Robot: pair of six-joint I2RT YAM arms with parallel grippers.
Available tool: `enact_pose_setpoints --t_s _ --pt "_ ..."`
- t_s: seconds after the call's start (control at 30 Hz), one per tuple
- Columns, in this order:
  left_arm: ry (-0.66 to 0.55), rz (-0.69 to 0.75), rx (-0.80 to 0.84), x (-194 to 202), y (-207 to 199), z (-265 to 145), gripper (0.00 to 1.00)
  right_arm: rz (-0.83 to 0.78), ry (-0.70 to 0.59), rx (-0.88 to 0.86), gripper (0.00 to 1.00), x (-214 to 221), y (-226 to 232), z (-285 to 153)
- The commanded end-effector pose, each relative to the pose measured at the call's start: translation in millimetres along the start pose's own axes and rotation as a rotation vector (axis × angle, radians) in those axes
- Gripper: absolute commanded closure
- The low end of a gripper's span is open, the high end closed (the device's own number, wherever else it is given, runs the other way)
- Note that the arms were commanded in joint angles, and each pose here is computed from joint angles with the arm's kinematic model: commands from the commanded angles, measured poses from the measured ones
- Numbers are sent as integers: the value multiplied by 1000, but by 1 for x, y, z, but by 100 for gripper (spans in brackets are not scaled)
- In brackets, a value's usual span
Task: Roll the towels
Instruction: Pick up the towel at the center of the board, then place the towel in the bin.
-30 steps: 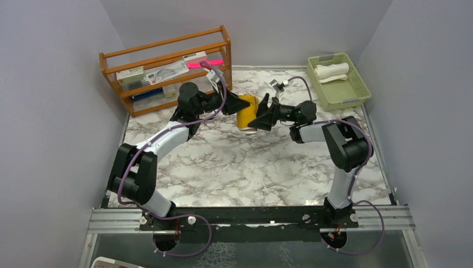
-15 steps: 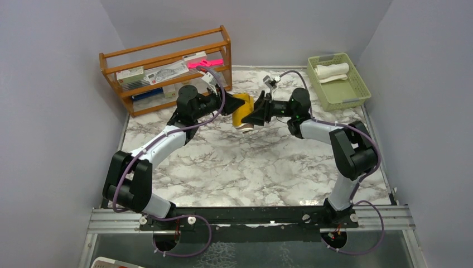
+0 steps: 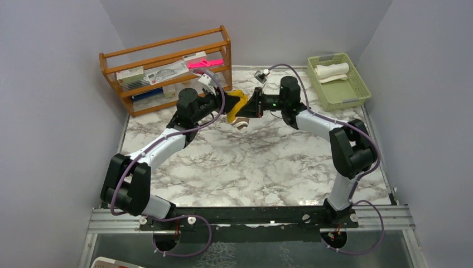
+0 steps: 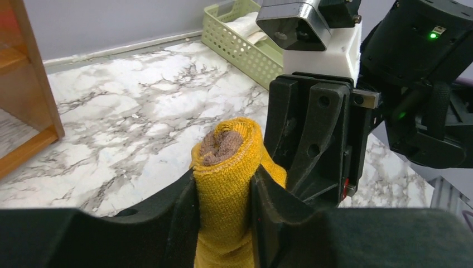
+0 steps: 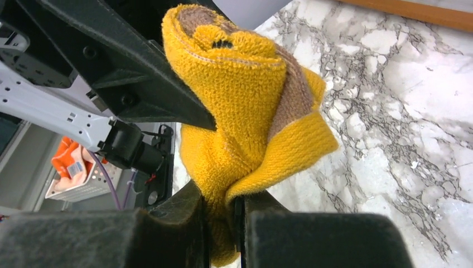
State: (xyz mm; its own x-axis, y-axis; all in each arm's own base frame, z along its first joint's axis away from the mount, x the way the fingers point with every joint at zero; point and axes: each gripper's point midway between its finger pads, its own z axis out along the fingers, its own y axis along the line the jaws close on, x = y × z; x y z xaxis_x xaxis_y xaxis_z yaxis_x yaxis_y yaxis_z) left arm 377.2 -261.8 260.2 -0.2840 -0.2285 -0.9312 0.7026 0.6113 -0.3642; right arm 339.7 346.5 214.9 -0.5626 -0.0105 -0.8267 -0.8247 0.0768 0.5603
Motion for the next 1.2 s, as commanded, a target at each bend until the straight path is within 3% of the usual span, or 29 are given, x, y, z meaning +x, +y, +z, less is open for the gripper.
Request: enact_pose_setpoints --t_s 0.0,0.1,0.13,0.3,0.43,0.53,0.7,0.83,1.07,1.17 --pt "-58 -18 -56 -25 2 -3 50 -47 -38 64 99 -20 0 3" --pt "-78 -81 -104 -57 19 -10 10 -78 -164 197 99 -47 -13 -28" --pt "-82 -106 -114 -68 27 -13 3 -67 -224 255 99 -58 -21 -46" --pt "-93 -146 -152 -102 54 -30 1 6 -642 512 99 -113 -66 -173" --pt "-53 -122 -134 -101 52 -29 1 76 -986 690 99 -120 -97 -270" --pt "-18 -113 -119 -97 48 -31 1 92 -1094 777 99 -119 -120 -319" --pt "21 -105 -117 -87 46 -35 1 150 -1207 896 99 -113 -160 -379" --pt "42 -126 -108 -77 48 -33 1 314 -1223 1013 99 -100 -207 -416" --pt "65 -143 -111 -67 54 -29 1 562 -1052 1253 99 -87 -284 -446" --pt "70 -149 -113 -63 56 -29 1 598 -977 1262 99 -81 -303 -443"
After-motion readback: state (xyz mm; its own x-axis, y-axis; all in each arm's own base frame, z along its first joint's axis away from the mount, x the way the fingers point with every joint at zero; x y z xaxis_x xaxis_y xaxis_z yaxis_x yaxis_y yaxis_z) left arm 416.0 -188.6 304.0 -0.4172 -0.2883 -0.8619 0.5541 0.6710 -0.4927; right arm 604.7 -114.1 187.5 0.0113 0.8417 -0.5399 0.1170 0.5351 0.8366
